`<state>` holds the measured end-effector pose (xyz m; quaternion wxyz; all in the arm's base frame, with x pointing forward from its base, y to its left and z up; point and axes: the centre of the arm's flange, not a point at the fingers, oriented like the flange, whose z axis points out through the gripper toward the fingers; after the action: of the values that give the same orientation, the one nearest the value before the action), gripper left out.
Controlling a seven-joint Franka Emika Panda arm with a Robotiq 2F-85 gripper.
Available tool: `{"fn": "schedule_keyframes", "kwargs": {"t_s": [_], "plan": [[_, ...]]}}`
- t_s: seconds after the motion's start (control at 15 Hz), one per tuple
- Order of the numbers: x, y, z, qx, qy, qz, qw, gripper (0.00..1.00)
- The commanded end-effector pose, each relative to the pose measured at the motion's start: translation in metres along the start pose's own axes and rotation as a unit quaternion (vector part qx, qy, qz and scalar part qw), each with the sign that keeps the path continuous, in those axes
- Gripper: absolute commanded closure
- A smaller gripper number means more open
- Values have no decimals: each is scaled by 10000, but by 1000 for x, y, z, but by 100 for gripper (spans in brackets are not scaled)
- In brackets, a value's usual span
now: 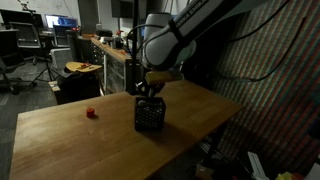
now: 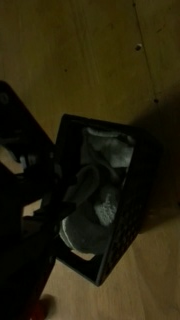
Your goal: Pick up the cloth and put it in the box
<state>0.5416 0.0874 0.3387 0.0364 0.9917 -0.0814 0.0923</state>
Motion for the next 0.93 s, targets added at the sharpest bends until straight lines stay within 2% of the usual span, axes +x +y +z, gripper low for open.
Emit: {"fn": "schedule_keyframes", "kwargs": {"t_s": [0.0,0.13,0.67,0.73,0.8,0.87], "plan": [[-2,-3,-20,-47,148,-23,9999,89],[-4,-7,-22,-37,155,-61,9999,98],[-15,-14,-35,71,219,-41,9997,92],[-16,-13,-39,76,260,-22,9996,85],[-17,-12,-45,97,303,10,9995,66],[-19,-10,-52,118,372,47,9992,60]]}}
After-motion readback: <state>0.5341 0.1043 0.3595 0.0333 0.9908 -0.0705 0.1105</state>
